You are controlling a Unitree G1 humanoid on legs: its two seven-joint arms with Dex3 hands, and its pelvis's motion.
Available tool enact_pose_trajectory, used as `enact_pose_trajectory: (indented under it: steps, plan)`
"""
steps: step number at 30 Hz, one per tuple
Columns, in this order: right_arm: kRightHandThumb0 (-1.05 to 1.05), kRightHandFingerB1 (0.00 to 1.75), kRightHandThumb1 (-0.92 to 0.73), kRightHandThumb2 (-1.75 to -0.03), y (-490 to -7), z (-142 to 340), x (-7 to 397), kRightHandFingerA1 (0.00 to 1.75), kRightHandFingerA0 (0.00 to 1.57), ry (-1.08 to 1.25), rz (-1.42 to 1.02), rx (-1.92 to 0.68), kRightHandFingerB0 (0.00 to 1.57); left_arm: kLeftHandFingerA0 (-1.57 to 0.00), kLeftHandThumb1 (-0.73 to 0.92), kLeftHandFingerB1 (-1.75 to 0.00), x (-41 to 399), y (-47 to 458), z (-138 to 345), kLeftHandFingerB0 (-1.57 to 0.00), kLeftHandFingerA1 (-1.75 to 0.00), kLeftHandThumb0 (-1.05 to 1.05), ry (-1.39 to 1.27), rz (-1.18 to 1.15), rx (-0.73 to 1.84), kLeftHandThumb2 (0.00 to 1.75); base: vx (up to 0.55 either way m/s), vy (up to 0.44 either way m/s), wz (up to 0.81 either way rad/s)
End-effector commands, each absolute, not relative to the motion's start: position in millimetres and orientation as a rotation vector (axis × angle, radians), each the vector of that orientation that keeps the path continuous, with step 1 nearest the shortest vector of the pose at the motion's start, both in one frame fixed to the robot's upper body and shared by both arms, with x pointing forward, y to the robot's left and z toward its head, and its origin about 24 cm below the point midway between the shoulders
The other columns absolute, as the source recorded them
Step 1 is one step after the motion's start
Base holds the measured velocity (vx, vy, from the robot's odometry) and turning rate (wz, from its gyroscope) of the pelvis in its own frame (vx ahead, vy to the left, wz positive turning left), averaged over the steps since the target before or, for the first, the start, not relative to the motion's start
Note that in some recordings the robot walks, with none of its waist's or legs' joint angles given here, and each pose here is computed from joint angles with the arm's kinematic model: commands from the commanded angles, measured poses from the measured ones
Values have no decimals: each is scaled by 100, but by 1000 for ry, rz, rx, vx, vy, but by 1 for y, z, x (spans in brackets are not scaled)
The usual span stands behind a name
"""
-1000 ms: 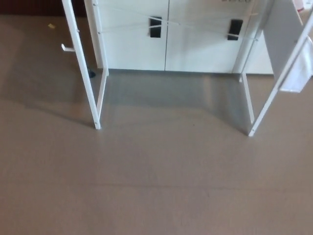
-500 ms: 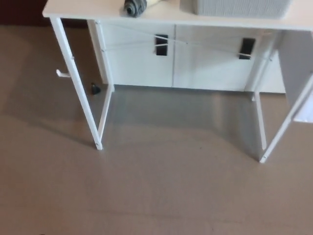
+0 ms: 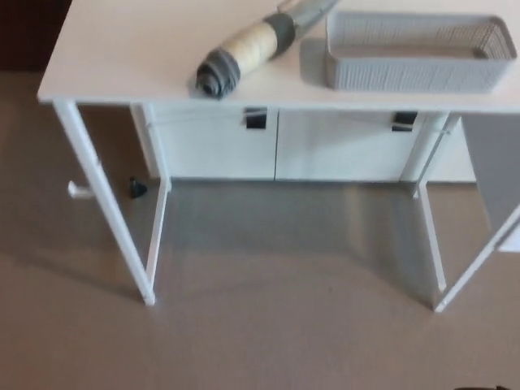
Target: The robot walks towards a desk on which a shovel is kept on the left hand side and a container is kept on the right hand side. The robot picks up the shovel using its left hand and places it in the container.
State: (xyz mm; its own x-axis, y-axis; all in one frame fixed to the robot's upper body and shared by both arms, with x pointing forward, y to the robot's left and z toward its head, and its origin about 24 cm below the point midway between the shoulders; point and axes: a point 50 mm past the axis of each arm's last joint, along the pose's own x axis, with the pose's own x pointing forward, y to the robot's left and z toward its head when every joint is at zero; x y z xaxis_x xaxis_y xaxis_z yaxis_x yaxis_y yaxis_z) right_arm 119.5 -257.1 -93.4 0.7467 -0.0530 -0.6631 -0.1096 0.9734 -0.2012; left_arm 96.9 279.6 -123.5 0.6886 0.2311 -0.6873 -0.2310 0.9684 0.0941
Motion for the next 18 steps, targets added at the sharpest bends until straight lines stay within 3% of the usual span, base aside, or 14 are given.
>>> enact_pose_trajectory:
  steps: [1,7,12,13,18]
  plan:
    - [-4,55,-42,-55,-262,-92,116,65,74,739,20,-272,52,-53,58,-37,95,281,-121,-46,-44,-9,740,259,18,57,293,104,7]
    - [-3,56,-41,-51,-260,-93,119,64,73,734,22,-249,54,-54,57,-36,95,283,-120,-45,-44,-10,737,258,20,56,299,-8,17]
    - [-5,57,-42,-54,-259,-93,120,66,75,729,30,-261,54,-51,57,-36,94,283,-120,-44,-44,-10,735,250,24,57,381,-263,39]
    - [-3,55,-43,-52,-259,-93,121,63,70,729,30,-257,54,-49,51,-36,94,284,-118,-41,-43,-14,722,227,50,55,340,-339,14]
    - [-3,56,-42,-52,-258,-94,125,63,72,727,39,-275,54,-47,52,-38,93,286,-119,-44,-43,-13,726,231,9,57,271,-49,-3]
